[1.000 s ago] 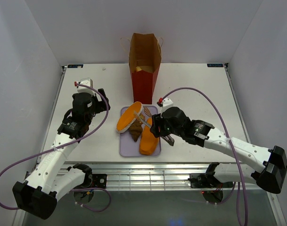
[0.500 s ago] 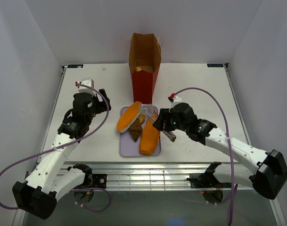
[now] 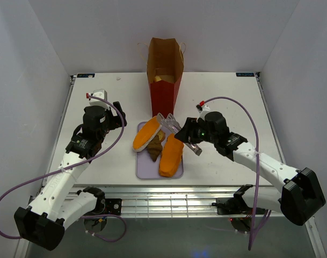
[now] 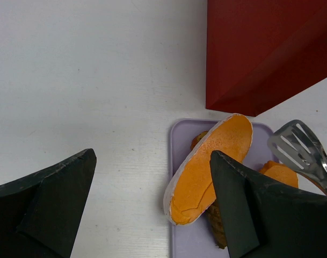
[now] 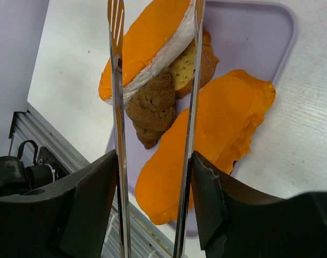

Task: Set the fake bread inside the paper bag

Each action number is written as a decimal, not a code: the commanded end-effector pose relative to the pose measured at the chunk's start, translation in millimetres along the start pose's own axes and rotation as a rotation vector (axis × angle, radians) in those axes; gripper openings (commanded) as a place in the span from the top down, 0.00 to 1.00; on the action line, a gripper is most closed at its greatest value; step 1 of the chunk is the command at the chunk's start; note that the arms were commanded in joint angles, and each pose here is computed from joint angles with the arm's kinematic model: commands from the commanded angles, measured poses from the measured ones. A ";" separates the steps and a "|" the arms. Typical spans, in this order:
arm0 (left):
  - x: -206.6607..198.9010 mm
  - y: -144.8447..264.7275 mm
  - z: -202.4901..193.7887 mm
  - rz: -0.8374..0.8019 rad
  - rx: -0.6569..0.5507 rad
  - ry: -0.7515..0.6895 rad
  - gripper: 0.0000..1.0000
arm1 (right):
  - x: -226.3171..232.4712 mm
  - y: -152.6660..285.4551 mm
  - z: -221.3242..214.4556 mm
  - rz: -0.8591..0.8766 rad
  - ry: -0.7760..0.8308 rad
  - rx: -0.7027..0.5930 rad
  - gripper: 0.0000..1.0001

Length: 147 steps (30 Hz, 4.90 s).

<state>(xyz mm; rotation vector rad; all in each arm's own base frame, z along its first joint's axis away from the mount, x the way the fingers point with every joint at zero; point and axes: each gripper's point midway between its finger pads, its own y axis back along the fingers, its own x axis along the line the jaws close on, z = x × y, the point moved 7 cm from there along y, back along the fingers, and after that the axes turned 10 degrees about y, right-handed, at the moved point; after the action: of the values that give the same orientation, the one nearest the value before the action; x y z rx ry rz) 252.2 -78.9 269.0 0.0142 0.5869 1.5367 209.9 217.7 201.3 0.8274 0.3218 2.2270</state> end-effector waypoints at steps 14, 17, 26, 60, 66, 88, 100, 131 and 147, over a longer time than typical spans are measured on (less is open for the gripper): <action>-4.8 0.9 1.7 -0.033 -0.010 0.006 0.02 | -9.5 -22.2 7.5 0.065 -0.031 -0.008 0.40; -5.0 1.6 2.5 -0.035 -0.014 0.007 0.03 | -11.5 -26.0 7.2 0.064 -0.033 -0.001 0.40; -5.8 1.9 2.4 -0.043 -0.009 0.002 0.02 | -15.6 -38.5 7.4 0.069 -0.044 0.019 0.41; -5.4 5.6 5.1 -0.046 -0.025 0.005 0.02 | -14.1 -62.8 8.2 0.146 -0.091 0.037 0.43; -3.7 6.2 6.4 -0.033 -0.037 0.003 0.02 | -8.3 -57.5 15.0 0.168 -0.084 0.021 0.57; -1.5 4.8 5.3 -0.016 -0.039 0.003 0.02 | 14.2 -21.2 46.8 0.184 0.012 -0.030 0.74; -0.1 2.9 3.6 -0.004 -0.036 0.003 0.02 | 47.7 14.6 93.4 0.214 0.144 -0.069 0.73; 0.2 5.7 6.0 -0.004 -0.049 0.006 0.02 | 99.9 89.7 246.0 0.109 0.303 -0.397 0.69; -0.1 6.8 6.6 -0.007 -0.052 0.005 0.02 | 48.9 69.0 309.1 -0.008 0.306 -0.486 0.69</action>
<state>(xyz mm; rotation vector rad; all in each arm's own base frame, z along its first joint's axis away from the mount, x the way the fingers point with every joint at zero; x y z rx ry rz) 250.6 -75.7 272.6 -0.0020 0.5728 1.5565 338.5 203.2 453.0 0.3793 0.0490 2.2627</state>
